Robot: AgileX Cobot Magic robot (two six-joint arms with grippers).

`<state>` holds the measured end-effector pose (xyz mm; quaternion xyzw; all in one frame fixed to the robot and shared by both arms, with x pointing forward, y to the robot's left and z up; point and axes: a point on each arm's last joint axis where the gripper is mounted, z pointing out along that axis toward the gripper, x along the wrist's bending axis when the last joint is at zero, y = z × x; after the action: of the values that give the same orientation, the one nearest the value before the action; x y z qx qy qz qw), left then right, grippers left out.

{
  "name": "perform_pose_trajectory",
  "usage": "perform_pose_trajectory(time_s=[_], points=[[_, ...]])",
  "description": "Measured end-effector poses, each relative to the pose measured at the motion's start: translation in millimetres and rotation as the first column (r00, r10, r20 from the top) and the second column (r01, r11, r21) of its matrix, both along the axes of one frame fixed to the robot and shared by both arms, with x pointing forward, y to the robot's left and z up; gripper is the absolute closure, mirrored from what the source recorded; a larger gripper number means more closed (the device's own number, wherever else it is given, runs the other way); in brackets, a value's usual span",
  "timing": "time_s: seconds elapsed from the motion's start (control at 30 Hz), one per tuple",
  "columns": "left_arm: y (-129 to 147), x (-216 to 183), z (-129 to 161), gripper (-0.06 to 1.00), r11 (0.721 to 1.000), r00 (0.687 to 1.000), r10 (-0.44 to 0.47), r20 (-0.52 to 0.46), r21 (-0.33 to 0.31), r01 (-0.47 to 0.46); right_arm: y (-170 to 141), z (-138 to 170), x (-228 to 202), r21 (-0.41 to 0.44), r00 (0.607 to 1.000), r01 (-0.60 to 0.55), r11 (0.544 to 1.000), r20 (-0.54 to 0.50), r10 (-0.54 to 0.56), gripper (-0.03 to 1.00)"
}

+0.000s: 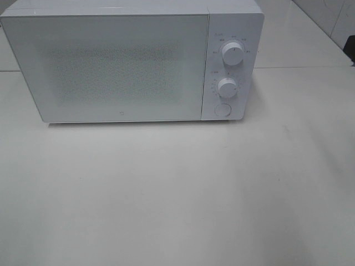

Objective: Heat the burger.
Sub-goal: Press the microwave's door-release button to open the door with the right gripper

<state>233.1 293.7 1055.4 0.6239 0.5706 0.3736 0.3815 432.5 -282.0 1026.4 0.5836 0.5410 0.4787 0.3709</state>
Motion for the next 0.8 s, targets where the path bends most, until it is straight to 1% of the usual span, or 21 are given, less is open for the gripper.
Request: perform_pose_trajectory(time_s=[0.03, 0.1, 0.13, 0.2, 0.27, 0.33, 0.37, 0.47, 0.53, 0.57, 0.67, 0.73, 0.8], points=[[0.0, 0.0, 0.0, -0.05, 1.0, 1.0, 0.0, 0.0, 0.0, 0.0, 0.7, -7.2, 6.8, 0.001, 1.0, -0.002, 1.0, 0.027, 0.002, 0.26], [0.0, 0.0, 0.0, -0.05, 1.0, 1.0, 0.0, 0.0, 0.0, 0.0, 1.0, -10.9, 9.3, 0.001, 0.999, -0.003, 1.0, 0.036, 0.003, 0.26], [0.0, 0.0, 0.0, -0.05, 1.0, 1.0, 0.0, 0.0, 0.0, 0.0, 1.6, -20.3, 15.2, -0.016, 0.998, -0.009, 1.0, 0.064, 0.01, 0.26], [0.0, 0.0, 0.0, -0.05, 1.0, 1.0, 0.0, 0.0, 0.0, 0.0, 1.7, -26.1, 17.3, -0.024, 0.998, -0.009, 1.0, 0.065, 0.011, 0.26], [0.0, 0.0, 0.0, -0.05, 1.0, 1.0, 0.0, 0.0, 0.0, 0.0, 0.4, -41.7, 26.7, -0.067, 0.994, 0.007, 0.998, 0.105, 0.0, 0.26], [0.0, 0.0, 0.0, -0.05, 1.0, 1.0, 0.0, 0.0, 0.0, 0.0, -0.2, -44.9, 28.5, -0.075, 0.994, 0.014, 0.997, 0.105, -0.006, 0.26], [0.0, 0.0, 0.0, -0.05, 1.0, 1.0, 0.0, 0.0, 0.0, 0.0, -1.3, -53.0, 32.5, -0.088, 0.996, 0.027, 0.996, 0.091, -0.019, 0.26], [0.0, 0.0, 0.0, -0.05, 1.0, 1.0, 0.0, 0.0, 0.0, 0.0, -2.0, -56.7, 34.6, -0.09, 0.996, 0.035, 0.995, 0.086, -0.028, 0.26], [0.0, 0.0, 0.0, -0.05, 1.0, 1.0, 0.0, 0.0, 0.0, 0.0, -0.7, -69.6, 40.3, -0.085, 0.997, 0.051, 0.995, 0.062, -0.046, 0.26], [0.0, 0.0, 0.0, -0.05, 1.0, 1.0, 0.0, 0.0, 0.0, 0.0, -0.7, -69.6, 40.3, -0.085, 0.997, 0.051, 0.995, 0.062, -0.046, 0.26], [0.0, 0.0, 0.0, -0.05, 1.0, 1.0, 0.0, 0.0, 0.0, 0.0, 8.4, -78.1, 42.5, -0.099, 0.998, 0.038, 0.994, 0.051, -0.033, 0.26], [0.0, 0.0, 0.0, -0.05, 1.0, 1.0, 0.0, 0.0, 0.0, 0.0, 19.5, -85.9, 43.6, -0.128, 0.998, 0.04, 0.991, 0.045, -0.034, 0.26], [0.0, 0.0, 0.0, -0.05, 1.0, 1.0, 0.0, 0.0, 0.0, 0.0, 24.0, -88.7, 43.4, -0.142, 0.999, 0.037, 0.989, 0.042, -0.032, 0.26]])
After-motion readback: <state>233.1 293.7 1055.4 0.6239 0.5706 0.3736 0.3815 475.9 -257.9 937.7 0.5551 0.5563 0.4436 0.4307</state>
